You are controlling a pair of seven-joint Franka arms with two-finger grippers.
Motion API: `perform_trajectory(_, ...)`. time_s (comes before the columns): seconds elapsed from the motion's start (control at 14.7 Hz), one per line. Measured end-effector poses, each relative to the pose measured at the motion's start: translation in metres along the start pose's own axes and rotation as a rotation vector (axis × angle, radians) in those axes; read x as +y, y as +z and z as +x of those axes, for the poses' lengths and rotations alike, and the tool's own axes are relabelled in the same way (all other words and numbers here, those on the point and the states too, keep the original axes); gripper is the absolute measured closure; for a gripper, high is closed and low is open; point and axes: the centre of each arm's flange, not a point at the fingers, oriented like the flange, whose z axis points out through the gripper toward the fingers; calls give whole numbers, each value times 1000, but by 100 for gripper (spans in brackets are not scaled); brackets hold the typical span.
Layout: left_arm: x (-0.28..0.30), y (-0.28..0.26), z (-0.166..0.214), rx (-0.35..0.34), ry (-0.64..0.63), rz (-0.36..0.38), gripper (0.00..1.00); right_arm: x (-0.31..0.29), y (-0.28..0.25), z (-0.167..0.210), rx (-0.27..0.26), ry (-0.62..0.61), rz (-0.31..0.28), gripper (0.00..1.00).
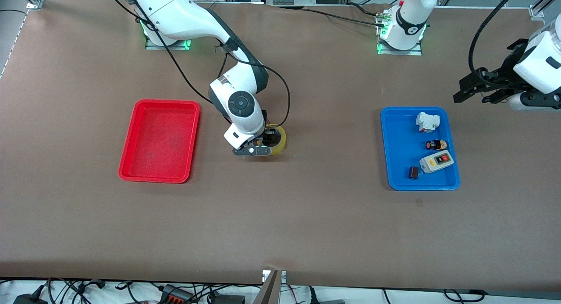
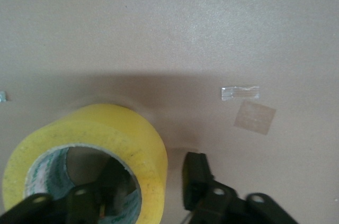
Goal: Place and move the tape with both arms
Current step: 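Carry the tape into the red tray with the right gripper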
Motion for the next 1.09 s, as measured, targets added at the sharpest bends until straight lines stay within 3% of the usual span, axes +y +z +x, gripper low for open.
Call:
perform_trajectory(0.14, -4, 17, 6, 14, -8, 3, 0, 0, -1, 0, 5, -7, -5, 81)
perform_trajectory(0.34, -26, 27, 10, 11, -17, 9, 0, 4, -18, 5, 6, 1, -14, 81)
perform_trajectory(0.54, -49, 27, 11, 11, 3, 25, 0, 33, -82, 17, -3, 41, -38, 81)
perform_trajectory(0.82, -52, 27, 11, 11, 6, 27, 0, 141, -142, 25, -16, 67, -53, 81)
perform_trajectory(1.09, -53, 28, 11, 8, 4, 28, 0, 272, -119, 7, -89, 51, -69, 81)
